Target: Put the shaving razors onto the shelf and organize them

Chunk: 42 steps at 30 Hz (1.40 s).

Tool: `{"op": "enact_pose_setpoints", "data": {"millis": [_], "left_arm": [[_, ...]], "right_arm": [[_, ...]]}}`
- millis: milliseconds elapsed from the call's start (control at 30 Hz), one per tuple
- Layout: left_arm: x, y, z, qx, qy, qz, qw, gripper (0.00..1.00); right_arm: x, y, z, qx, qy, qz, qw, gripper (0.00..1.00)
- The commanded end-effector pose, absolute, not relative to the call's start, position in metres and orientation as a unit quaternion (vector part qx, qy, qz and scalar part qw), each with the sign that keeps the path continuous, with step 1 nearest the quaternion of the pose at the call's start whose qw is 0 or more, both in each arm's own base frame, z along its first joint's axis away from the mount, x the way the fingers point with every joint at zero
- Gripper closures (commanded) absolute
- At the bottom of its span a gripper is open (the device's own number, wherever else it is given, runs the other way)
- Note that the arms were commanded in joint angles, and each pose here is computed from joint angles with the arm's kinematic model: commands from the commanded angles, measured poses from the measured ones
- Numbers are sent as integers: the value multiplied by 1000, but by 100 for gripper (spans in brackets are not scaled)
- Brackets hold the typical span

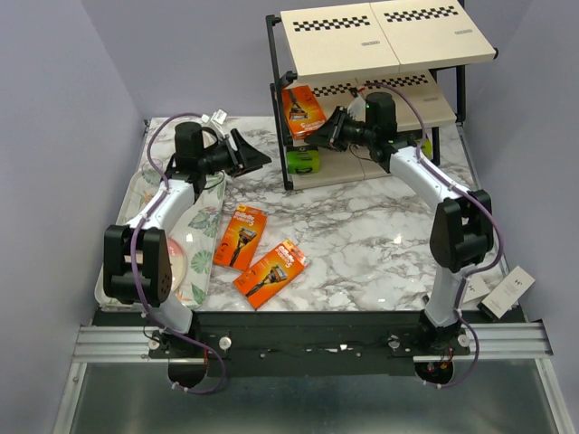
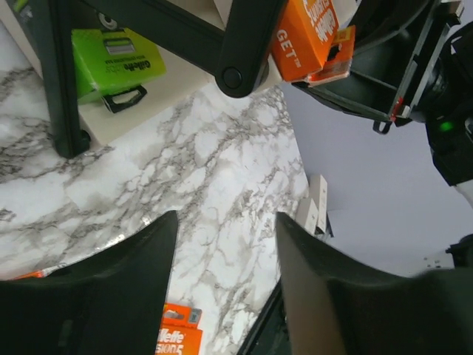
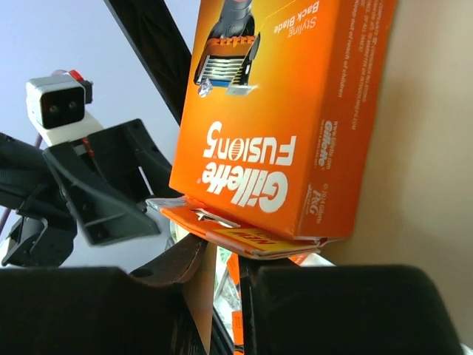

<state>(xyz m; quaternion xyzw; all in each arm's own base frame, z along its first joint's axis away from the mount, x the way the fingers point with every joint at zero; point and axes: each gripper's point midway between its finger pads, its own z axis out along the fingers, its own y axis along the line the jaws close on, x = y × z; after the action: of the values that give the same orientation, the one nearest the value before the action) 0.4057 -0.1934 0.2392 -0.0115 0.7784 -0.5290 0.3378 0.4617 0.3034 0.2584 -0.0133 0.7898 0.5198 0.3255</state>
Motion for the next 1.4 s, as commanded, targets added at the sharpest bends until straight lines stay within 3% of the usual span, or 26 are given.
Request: {"op": "enact_pose_setpoints", "data": {"millis": [0, 133, 167, 267, 733, 1167, 1367], "left_arm": [[437, -172, 257, -11, 779, -477, 406, 44], [476, -163, 260, -10, 776, -458, 435, 72], [484, -163, 265, -4, 770, -458, 445, 85], [512, -163, 277, 5, 753, -459, 471, 96], [610, -202, 279, 0, 687, -504, 523, 98], [632, -223, 284, -12, 667, -517, 536, 98], [616, -207, 278, -45, 674, -528, 515, 97]], "right_arm": [[460, 307, 261, -6, 791, 514, 331, 76], [444, 301, 277, -19, 784, 518, 341, 76], [440, 300, 279, -21, 784, 519, 341, 75], [429, 295, 279, -20, 786, 516, 339, 73], [416, 271, 259, -12, 798, 496, 342, 73], [423, 268, 248, -13, 803, 480, 352, 73], [429, 268, 249, -18, 802, 475, 361, 73]]}}
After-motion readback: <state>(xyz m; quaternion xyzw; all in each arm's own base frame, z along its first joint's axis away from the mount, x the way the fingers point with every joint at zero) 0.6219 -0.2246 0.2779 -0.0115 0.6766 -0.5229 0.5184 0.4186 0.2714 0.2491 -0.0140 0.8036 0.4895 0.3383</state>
